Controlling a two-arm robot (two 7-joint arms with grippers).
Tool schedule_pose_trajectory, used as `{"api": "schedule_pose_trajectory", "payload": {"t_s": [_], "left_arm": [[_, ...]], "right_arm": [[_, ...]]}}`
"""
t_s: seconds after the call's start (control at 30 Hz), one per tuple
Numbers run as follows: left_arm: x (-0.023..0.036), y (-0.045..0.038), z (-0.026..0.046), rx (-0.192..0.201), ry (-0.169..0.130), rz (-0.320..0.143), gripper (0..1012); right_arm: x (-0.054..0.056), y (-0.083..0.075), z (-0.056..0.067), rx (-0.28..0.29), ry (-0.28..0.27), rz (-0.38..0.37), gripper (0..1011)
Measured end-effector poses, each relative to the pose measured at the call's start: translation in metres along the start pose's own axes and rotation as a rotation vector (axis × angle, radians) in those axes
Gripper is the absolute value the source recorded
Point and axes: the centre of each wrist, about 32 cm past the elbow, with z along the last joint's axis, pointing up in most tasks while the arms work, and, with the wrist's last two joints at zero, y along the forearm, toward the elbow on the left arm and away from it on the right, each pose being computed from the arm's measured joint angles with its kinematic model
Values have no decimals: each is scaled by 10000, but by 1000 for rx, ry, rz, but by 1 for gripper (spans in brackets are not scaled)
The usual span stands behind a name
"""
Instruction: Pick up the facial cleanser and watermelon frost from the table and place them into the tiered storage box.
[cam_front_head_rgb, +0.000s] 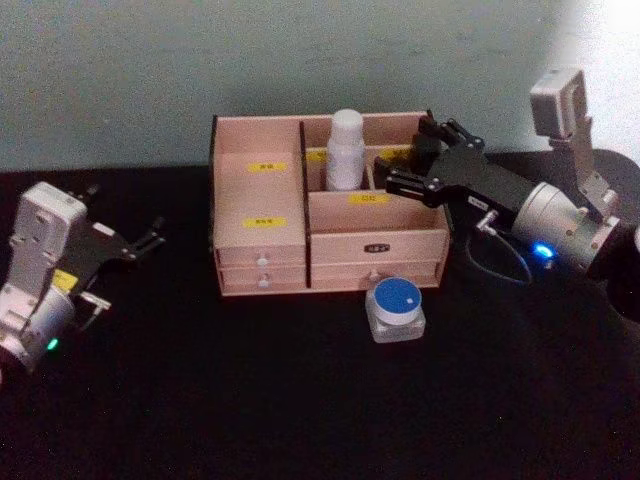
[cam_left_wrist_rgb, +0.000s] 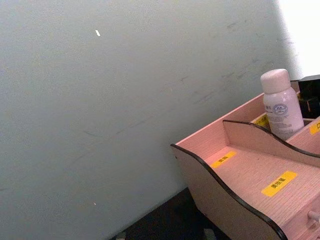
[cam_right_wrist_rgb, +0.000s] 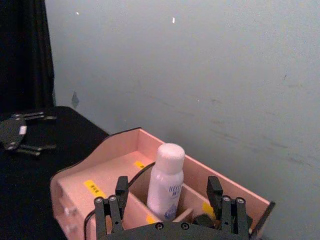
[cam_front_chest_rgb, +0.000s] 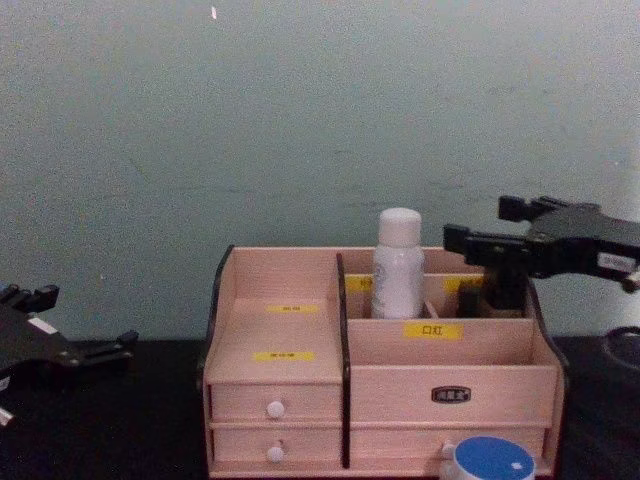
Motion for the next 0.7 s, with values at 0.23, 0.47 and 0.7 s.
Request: {"api": "schedule_pose_trajectory", "payload": {"t_s": [0.23,0.47,0.7], "left_arm": [[0,0,0,0,0,0,1001],[0,0,0,0,0,0,1001],[0,0,0,0,0,0,1001]], "right_arm": [[-70,-288,-21,-17,-2,26,1003],[-137,-516,-98,-55,26,75,1002],[-224,-633,-237,-108,70,123,1003]]}}
